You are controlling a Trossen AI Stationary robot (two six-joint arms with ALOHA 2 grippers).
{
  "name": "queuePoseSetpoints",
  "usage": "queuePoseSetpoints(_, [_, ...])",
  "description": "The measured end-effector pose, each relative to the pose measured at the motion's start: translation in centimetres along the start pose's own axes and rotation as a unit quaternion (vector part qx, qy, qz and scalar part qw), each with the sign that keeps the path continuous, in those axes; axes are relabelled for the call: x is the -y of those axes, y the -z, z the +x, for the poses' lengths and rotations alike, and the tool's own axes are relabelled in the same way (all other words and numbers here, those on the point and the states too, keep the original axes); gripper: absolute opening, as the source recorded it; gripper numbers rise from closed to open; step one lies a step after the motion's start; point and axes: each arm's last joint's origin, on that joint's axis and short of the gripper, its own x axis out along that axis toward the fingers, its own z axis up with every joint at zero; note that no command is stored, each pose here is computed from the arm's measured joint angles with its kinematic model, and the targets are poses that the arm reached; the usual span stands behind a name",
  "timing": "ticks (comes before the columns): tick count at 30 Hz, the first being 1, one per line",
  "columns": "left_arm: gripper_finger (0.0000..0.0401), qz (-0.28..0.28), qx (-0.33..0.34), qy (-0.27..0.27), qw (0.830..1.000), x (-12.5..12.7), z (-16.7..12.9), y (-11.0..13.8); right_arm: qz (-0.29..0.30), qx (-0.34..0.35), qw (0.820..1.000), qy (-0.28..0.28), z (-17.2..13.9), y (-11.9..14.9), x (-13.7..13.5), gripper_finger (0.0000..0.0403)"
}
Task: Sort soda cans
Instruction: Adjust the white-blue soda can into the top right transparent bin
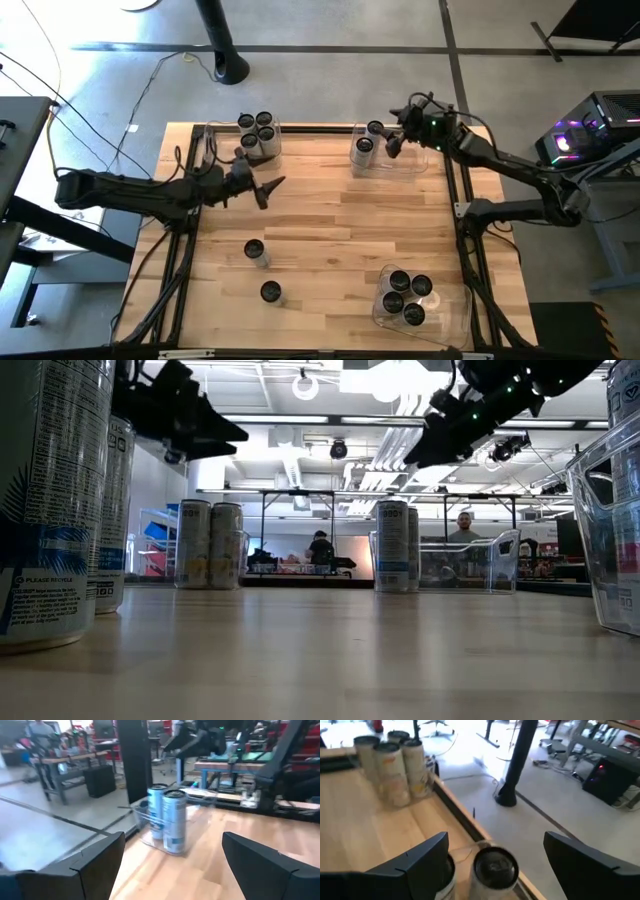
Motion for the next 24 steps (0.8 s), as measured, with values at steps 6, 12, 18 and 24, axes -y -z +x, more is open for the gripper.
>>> queuePoseSetpoints(6, [0.0330, 0.027, -0.003, -0.043, 0.999, -1.5, 0.7, 0.2, -0.004, -0.007, 1.000, -0.005, 0.0, 0.2, 0.0, 0.0323])
queuePoseSetpoints(12, [0.0330, 0.028, 0.025, -0.100, 0.994, -4.0, 1.5, -1.4, 0.015, 0.000, 1.000, -0.002, 0.2, 0.1, 0.1, 0.0323])
queuePoseSetpoints(18, [0.0330, 0.047, 0.039, -0.147, 0.987, -5.9, 1.8, -2.9, -0.021, 0.009, 1.000, 0.001, 0.2, -0.1, 0.1, 0.0323])
queuePoseSetpoints(24, [0.0330, 0.050, 0.054, -0.160, 0.984, -7.4, 2.0, -4.0, -0.040, 0.004, 0.999, 0.014, 0.2, 0.1, 0.8, 0.0323])
